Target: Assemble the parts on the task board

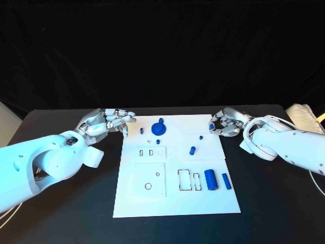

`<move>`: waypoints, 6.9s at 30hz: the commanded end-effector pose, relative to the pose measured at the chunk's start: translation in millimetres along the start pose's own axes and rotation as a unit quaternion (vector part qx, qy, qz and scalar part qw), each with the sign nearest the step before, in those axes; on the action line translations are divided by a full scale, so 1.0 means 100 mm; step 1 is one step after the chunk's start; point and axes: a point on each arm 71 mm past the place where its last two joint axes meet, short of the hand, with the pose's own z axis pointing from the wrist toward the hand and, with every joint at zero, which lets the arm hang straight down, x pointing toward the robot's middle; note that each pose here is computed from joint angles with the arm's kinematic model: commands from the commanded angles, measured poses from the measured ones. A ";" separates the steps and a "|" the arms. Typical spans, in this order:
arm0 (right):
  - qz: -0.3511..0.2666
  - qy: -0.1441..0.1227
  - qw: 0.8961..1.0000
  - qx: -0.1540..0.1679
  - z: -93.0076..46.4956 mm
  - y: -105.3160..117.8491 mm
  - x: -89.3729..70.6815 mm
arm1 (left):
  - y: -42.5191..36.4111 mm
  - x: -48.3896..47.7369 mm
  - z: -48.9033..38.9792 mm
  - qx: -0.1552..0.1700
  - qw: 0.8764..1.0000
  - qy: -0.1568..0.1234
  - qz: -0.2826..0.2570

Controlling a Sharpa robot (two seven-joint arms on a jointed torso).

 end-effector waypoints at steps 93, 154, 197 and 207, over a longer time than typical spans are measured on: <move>-0.001 0.034 0.998 -0.052 -0.09 1.97 1.39 | 0.099 0.040 0.106 -0.039 0.998 -0.018 0.048; -0.004 0.030 0.997 -0.067 -0.08 1.93 1.44 | 0.108 0.033 0.102 -0.043 0.998 -0.010 0.044; 0.229 -0.020 0.969 -0.087 -0.24 1.04 0.09 | 0.239 0.437 0.792 -0.380 0.838 0.114 0.374; 0.222 -0.032 0.972 -0.068 -0.20 0.93 0.01 | 0.230 0.682 1.047 -0.394 0.794 0.138 0.441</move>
